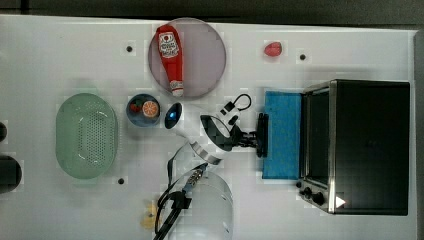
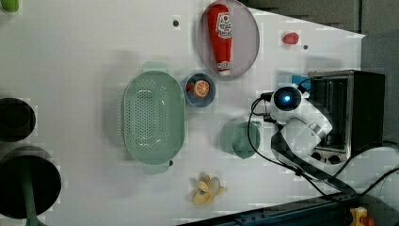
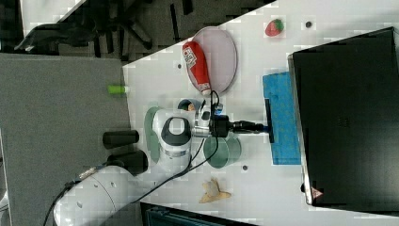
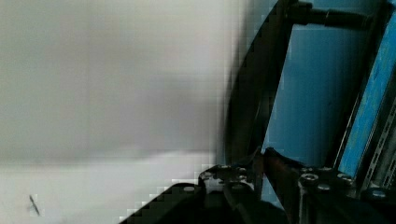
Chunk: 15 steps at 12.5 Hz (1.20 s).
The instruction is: Flap open oven.
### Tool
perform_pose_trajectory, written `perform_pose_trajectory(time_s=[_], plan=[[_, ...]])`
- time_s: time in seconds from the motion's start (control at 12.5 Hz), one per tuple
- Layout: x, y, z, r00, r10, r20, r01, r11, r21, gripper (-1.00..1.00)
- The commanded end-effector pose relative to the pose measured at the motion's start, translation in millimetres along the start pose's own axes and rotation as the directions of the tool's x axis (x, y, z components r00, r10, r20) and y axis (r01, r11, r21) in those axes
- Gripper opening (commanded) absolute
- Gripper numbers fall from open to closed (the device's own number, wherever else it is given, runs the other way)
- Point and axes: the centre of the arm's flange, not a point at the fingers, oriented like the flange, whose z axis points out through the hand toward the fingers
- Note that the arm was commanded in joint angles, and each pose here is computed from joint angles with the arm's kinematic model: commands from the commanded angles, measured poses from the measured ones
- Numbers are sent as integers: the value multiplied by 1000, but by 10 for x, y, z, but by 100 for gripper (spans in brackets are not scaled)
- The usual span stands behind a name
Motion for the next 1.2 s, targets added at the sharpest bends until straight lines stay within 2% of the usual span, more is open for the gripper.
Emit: perform_pose_trajectory(time_s=[0.08, 0.24, 0.4, 0.48, 0.72, 0.8, 0.88, 1.04, 1.2], plan=[[226, 372, -425, 977, 206, -58, -201, 976, 79, -65], [280, 544, -687, 946, 323, -34, -308, 925, 222, -65], [294, 752, -1004, 894, 447, 26, -426, 832, 356, -65], [285, 905, -1178, 854, 513, 85, -497, 758, 423, -65], [190, 1398, -1736, 718, 635, 285, -654, 474, 589, -65], [145, 1563, -1924, 685, 649, 332, -676, 394, 623, -65], [99, 1738, -2100, 659, 657, 365, -688, 332, 645, -65], [-28, 2094, -2433, 639, 665, 387, -695, 284, 661, -65], [-231, 2398, -2768, 647, 639, 416, -703, 289, 650, -65]])
